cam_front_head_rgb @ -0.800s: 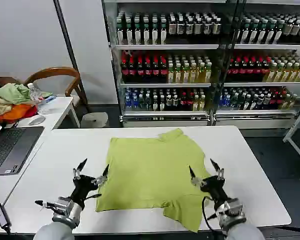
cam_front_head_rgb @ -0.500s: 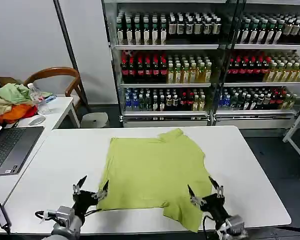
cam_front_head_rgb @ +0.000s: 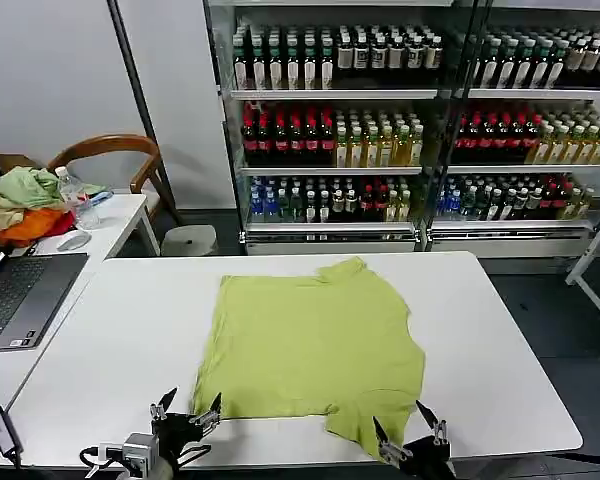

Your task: Fold and organize the clothes.

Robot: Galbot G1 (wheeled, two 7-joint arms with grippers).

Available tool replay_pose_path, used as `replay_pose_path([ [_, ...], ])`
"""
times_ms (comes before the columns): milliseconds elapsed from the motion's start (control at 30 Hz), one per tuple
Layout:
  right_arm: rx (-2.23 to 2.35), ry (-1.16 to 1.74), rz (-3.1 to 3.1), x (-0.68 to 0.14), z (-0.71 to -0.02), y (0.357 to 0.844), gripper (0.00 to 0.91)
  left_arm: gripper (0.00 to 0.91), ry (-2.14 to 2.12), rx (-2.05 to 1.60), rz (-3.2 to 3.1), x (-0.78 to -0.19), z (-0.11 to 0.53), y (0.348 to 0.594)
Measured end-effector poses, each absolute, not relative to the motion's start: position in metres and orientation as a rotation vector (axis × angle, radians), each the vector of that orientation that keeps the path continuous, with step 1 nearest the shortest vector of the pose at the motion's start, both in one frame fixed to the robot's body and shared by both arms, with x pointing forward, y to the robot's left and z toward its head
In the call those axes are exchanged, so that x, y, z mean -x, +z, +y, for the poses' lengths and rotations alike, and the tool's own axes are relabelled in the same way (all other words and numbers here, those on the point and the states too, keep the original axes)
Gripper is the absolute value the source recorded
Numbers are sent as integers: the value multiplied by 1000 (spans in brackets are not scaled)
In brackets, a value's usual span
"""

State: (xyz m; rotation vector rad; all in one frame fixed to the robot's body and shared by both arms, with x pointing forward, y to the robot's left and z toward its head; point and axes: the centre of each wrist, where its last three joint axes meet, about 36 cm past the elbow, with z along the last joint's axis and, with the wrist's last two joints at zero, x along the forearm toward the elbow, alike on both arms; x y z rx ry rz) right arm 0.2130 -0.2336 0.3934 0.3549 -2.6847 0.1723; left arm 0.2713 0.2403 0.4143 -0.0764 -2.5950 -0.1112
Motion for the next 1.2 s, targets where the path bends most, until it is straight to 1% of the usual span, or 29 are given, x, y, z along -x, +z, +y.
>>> replay_pose_path([
  [267,-326,139,-2650,-206,-229,381,907,907,-95,48,-2578,-271,239,410],
  [300,-324,135,-2648,-205,-228,380,846,907,-94,46,-2576,-271,238,410],
  [333,-323,131,-2647,-205,-227,379,736,907,-91,45,-2574,-271,237,410],
  [367,-321,125,-2646,-205,-227,377,262,796,-89,42,-2571,-271,236,409],
  [400,-319,122,-2644,-205,-227,377,71,494,-87,38,-2569,-272,235,408],
  [433,-318,118,-2643,-204,-227,376,0,131,-85,36,-2566,-272,234,407],
  [467,-320,112,-2640,-204,-226,376,0,40,-83,34,-2562,-272,234,406],
  [633,-324,87,-2630,-202,-223,375,0,50,-77,33,-2553,-269,232,404],
  [667,-325,85,-2628,-202,-222,375,0,40,-77,33,-2552,-268,231,404],
  [1133,-338,66,-2620,-201,-220,373,0,40,-89,41,-2552,-268,226,393],
  [1167,-339,63,-2622,-202,-220,374,0,50,-90,44,-2554,-268,226,393],
  [1200,-339,62,-2625,-203,-220,375,0,40,-90,47,-2556,-268,226,393],
])
